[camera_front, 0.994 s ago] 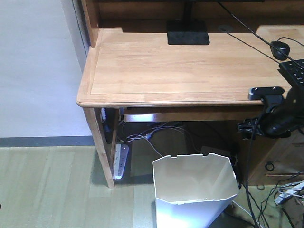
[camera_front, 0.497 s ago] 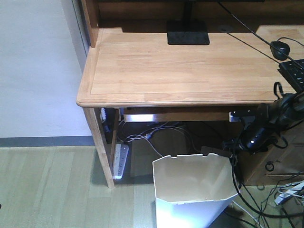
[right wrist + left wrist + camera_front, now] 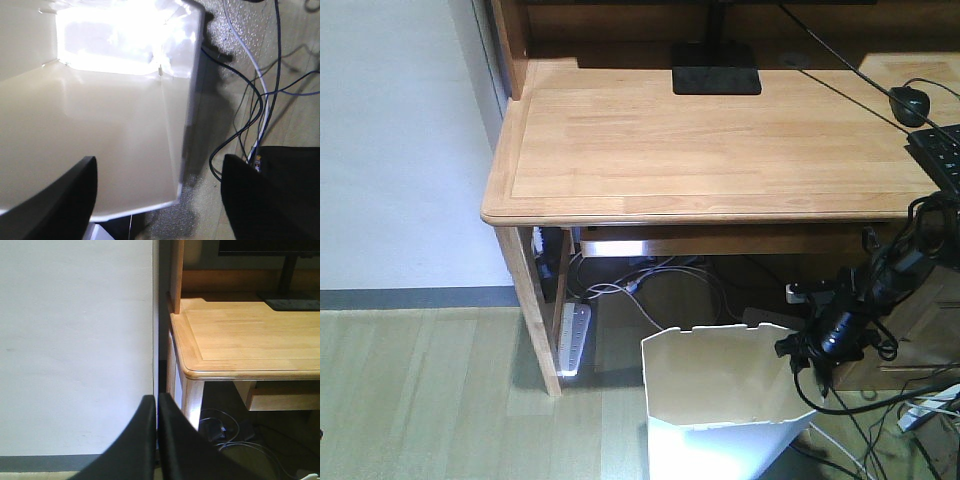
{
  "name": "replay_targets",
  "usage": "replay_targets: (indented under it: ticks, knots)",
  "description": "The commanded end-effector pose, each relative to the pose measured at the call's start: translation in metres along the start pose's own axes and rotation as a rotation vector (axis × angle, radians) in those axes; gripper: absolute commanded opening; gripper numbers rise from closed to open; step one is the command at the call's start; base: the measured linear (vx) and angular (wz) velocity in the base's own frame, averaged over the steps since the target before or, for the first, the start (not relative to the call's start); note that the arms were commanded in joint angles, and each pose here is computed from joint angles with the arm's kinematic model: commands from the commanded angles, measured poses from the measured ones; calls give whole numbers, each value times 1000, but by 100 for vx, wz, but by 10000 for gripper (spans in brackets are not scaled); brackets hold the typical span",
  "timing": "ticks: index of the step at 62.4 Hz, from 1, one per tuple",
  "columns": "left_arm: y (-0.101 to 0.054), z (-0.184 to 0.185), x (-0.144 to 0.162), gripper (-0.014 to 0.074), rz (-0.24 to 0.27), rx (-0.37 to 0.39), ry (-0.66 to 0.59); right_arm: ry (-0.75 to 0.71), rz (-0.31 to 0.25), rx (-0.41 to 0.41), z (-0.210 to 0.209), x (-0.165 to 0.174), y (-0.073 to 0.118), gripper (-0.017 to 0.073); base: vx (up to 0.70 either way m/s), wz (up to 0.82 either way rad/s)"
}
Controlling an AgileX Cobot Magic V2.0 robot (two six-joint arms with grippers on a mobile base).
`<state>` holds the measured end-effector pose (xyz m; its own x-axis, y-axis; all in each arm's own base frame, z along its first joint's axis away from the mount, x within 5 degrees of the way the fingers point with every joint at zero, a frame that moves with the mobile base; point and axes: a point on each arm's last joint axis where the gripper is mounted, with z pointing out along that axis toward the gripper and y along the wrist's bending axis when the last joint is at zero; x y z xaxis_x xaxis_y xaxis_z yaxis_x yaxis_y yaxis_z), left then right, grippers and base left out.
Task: Move trash bin to bedside with robot
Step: 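Lower the right gripper down to the rim of the white bin, then close the right gripper on the bin rim and lift it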
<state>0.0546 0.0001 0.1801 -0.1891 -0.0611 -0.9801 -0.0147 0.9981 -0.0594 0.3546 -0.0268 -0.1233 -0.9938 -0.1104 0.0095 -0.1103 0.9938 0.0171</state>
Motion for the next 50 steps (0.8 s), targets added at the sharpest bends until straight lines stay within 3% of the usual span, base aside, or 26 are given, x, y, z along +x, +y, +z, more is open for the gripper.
replay_targets:
  ticks: [1,29,50]
  knots:
    - [0,2,2,-6,-12,6,-55,-67,19,14,-9,-16,-14,504,0,0]
    - [0,2,2,-6,-12,6,-55,-37,-21,8,32,-26,-23,501,0,0]
    - [0,2,2,-6,-12,6,-55,-13,13,-27,54,-42,-25,403,0,0]
